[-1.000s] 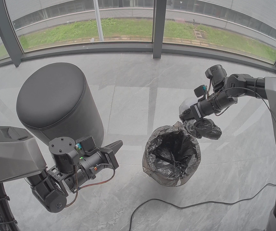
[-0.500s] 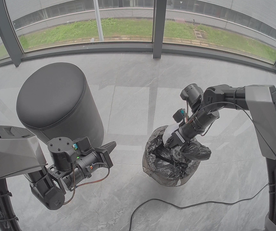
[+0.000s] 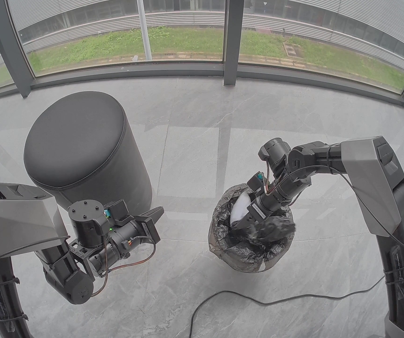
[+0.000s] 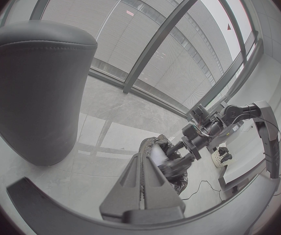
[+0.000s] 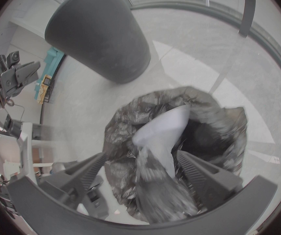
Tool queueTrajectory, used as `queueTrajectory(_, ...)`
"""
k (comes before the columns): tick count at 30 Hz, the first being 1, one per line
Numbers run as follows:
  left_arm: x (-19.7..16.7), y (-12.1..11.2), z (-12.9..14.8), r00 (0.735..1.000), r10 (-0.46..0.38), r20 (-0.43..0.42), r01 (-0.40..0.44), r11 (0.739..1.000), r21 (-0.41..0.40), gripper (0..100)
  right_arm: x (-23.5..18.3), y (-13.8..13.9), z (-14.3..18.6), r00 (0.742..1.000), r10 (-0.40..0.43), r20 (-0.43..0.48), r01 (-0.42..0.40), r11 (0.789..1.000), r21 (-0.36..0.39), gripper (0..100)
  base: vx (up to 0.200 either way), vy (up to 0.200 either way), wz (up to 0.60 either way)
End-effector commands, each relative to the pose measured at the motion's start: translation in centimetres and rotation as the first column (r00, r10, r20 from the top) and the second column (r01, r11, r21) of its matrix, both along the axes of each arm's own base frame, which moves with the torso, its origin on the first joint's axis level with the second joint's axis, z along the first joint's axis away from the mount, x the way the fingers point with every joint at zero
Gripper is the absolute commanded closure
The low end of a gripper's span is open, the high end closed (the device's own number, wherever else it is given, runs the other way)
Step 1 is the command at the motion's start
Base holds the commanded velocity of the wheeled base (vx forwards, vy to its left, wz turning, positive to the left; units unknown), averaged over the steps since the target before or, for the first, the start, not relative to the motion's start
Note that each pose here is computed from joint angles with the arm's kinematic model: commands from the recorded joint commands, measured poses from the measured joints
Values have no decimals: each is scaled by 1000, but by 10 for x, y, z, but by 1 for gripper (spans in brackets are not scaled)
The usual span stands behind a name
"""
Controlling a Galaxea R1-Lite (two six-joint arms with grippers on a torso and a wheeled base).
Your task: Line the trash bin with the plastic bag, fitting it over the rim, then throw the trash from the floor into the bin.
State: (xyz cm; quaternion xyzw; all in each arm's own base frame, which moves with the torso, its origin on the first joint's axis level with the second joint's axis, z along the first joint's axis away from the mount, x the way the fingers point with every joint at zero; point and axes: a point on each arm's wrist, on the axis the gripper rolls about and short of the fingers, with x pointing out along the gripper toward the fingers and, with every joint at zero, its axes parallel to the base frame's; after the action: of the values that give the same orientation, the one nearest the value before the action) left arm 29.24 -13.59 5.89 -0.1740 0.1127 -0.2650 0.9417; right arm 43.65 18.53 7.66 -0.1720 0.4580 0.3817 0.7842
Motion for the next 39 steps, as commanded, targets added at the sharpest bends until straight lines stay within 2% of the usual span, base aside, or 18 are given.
queueTrajectory(1, 0, -1, -3, 1000, -1, -10, 2, 1000, 4, 100, 16, 1, -18, 997, -10, 73, 8, 999, 32, 0, 0, 0, 0)
queueTrajectory(9, -2, 0, -3, 1000, -2, -10, 2, 1000, 9, 100, 27, 0, -9, 982, -24, 185, 10, 997, 76, 0, 0, 0, 0)
queueTrajectory(13, -3, 1, -1, 1000, -4, 3, 4, 1000, 20, 100, 23, -13, 30, 966, -50, 252, 25, 994, 102, 0, 0, 0, 0)
queueTrajectory(14, -3, 1, -1, 1000, -4, 3, 4, 1000, 20, 100, 23, -13, 30, 966, -50, 252, 25, 994, 102, 0, 0, 0, 0)
queueTrajectory(15, -4, 2, 4, 1000, -1, 17, 1, 1000, 17, 100, 18, -29, 58, 959, -77, 273, 49, 993, 110, 0, 0, 0, 0)
queueTrajectory(17, -9, 5, 12, 999, 0, 34, -1, 1000, 9, 100, 5, -52, 92, 956, -114, 270, 87, 990, 109, 0, 0, 0, 0)
queueTrajectory(19, -18, 9, 22, 999, 2, 49, -2, 1000, 2, 100, -18, -80, 125, 964, -155, 216, 139, 986, 89, 0, 0, 0, 0)
queueTrajectory(22, -42, 19, 41, 997, -3, 82, 3, 1000, -3, 100, -81, -128, 174, 971, -236, 34, 236, 972, 17, 0, 0, 0, 0)
queueTrajectory(23, -48, 22, 46, 996, -3, 93, 3, 1000, -1, 100, -97, -135, 183, 968, -252, -5, 252, 968, 2, 0, 0, 0, 0)
queueTrajectory(24, -62, 28, 55, 993, -7, 118, 7, 1000, 1, 100, -134, -149, 203, 956, -280, -88, 278, 960, -29, 0, 0, 0, 0)
queueTrajectory(25, -73, 33, 63, 990, -9, 141, 10, 1000, -3, 100, -159, -155, 215, 945, -298, -133, 293, 955, -50, 0, 0, 0, 0)
queueTrajectory(26, -73, 33, 63, 990, -9, 141, 10, 1000, -3, 100, -159, -155, 215, 945, -298, -133, 293, 955, -50, 0, 0, 0, 0)
queueTrajectory(27, -99, 45, 79, 979, -15, 201, 19, 1000, -19, 100, -211, -165, 240, 930, -319, -181, 312, 948, -68, 0, 0, 0, 0)
queueTrajectory(30, -141, 69, 99, 955, 21, 295, -3, 998, -61, 100, -252, -172, 265, 935, -346, -81, 345, 938, -29, 0, 0, 0, 0)
queueTrajectory(32, -161, 86, 103, 939, 81, 334, -58, 995, -76, 100, -278, -178, 278, 927, -376, -14, 376, 927, -3, 0, 0, 0, 0)
queueTrajectory(35, -179, 109, 118, 884, 224, 411, -184, 974, -135, 100, -332, -180, 297, 908, -400, 124, 396, 917, 54, 0, 0, 0, 0)
queueTrajectory(37, -192, 121, 122, 851, 292, 437, -252, 956, -148, 100, -396, -180, 309, 869, -411, 274, 395, 911, 116, 0, 0, 0, 0)
queueTrajectory(39, -201, 123, 122, 849, 302, 434, -264, 953, -147, 100, -444, -178, 312, 822, -418, 387, 385, 908, 163, 0, 0, 0, 0)
